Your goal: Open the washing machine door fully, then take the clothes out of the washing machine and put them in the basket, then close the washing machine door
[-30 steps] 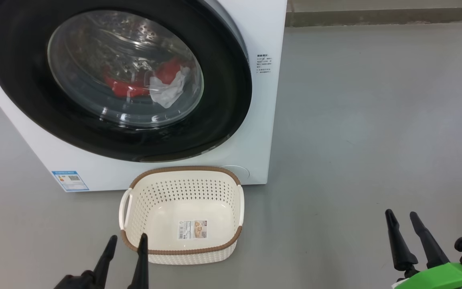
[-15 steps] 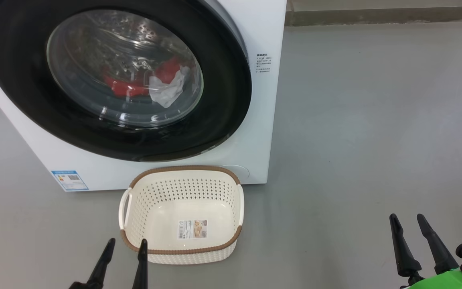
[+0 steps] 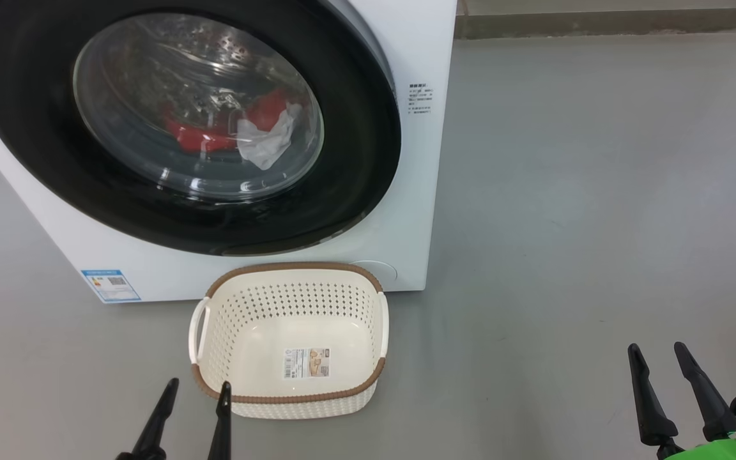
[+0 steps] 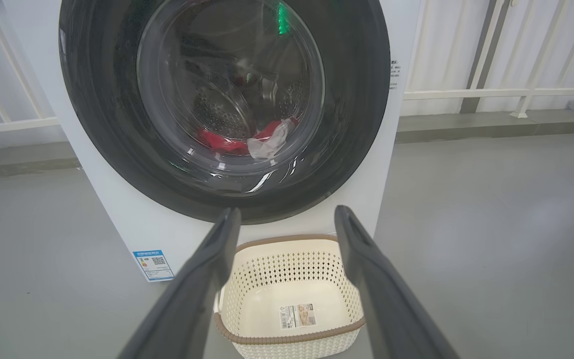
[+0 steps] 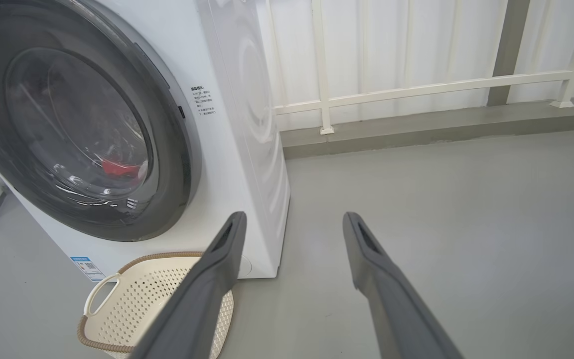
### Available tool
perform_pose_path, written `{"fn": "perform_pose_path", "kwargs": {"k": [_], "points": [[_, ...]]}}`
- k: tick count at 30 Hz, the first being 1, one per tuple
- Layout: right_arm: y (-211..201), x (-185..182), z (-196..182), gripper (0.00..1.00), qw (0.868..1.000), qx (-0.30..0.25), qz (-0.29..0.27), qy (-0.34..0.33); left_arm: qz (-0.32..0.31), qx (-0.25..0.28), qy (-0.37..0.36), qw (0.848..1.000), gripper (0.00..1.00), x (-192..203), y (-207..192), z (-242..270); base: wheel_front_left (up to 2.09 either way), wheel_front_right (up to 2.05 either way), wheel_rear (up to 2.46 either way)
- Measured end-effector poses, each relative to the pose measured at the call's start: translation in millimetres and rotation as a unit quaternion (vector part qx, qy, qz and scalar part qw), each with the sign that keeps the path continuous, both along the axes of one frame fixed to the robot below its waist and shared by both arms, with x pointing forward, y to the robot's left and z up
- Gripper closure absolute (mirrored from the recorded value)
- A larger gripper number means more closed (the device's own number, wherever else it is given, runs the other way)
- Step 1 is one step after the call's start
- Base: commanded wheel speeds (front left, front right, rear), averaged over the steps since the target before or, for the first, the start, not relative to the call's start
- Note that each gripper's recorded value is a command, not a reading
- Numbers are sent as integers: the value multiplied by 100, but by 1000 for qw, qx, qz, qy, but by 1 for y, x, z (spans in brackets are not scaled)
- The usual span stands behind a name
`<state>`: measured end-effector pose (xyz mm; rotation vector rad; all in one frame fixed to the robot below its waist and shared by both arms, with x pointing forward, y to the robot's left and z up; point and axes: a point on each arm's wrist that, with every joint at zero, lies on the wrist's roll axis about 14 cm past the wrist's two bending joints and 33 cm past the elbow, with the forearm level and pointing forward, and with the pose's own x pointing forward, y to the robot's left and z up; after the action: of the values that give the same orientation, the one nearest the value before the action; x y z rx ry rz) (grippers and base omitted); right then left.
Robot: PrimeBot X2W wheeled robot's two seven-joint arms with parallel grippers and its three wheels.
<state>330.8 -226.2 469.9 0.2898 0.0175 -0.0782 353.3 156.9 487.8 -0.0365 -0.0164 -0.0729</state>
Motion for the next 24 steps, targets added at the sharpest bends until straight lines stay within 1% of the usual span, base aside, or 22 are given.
{"fn": "perform_pose_path", "kwargs": {"k": [10,11,12,13,18,23,24], "points": [[2,0,0,0,1000,6,-2,0,-5,-2,4,1000,0,0,-3,-3,0,0,0],[3,0,0,12,1000,10,-2,-1,-6,-3,4,1000,0,0,-3,-3,0,0,0],[4,0,0,62,1000,14,-2,-2,-6,-3,4,1000,0,0,-3,-3,0,0,0],[5,1,1,100,1000,18,-3,-4,-6,-3,5,1000,0,1,-3,-3,0,0,0],[19,12,11,100,998,50,9,-23,-9,-2,8,1000,0,1,-5,-5,0,0,0],[33,40,34,100,992,109,21,-63,-15,-4,14,1000,0,2,-9,-9,0,0,0],[36,47,39,100,991,113,26,-69,-17,-4,16,1000,0,2,-10,-10,0,0,0]]}}
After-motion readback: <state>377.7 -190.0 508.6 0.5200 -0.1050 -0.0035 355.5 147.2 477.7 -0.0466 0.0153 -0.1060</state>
